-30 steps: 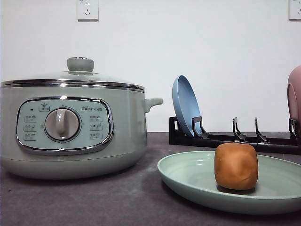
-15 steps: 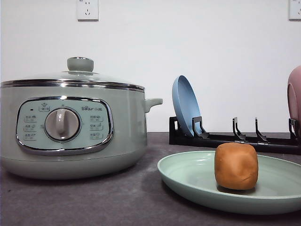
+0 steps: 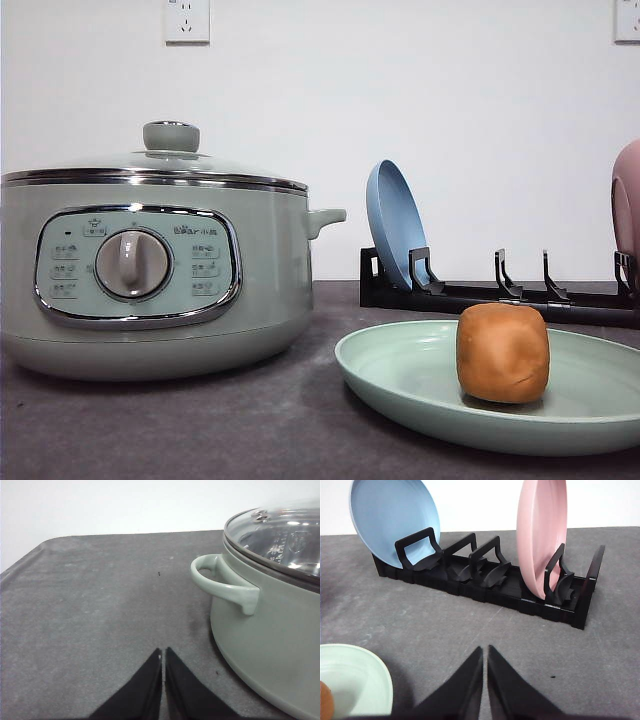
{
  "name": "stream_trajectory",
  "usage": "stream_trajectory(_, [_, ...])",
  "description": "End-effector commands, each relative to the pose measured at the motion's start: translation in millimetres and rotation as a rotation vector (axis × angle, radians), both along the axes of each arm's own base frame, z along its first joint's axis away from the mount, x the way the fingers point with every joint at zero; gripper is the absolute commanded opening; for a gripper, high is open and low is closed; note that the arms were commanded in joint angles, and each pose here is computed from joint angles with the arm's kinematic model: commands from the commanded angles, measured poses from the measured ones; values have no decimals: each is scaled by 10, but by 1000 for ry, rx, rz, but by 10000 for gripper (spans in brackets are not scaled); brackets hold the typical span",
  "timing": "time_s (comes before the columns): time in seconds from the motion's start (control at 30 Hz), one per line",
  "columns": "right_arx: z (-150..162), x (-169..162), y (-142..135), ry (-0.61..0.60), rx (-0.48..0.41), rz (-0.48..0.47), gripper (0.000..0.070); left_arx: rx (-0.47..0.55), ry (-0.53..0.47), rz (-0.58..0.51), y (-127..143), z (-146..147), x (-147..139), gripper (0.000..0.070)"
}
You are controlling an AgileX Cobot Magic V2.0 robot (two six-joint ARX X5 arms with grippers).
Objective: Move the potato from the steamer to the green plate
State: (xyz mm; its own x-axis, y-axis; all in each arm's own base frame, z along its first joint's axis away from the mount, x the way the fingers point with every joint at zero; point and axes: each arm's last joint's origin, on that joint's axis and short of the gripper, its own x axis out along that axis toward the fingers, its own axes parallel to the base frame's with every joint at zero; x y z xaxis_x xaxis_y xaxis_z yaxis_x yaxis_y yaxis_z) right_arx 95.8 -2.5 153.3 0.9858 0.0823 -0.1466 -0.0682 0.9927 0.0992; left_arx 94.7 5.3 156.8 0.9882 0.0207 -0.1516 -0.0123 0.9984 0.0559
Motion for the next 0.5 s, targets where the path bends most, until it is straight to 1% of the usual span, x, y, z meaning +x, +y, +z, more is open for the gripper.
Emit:
stream_trajectory(0.0, [-12,1,-1,2,15,-3,1,-4,25,2,1,-74,8,2])
stream_trajectory(0.47, [-12,1,-1,2,15,-3,1,-4,25,2,1,-74,8,2])
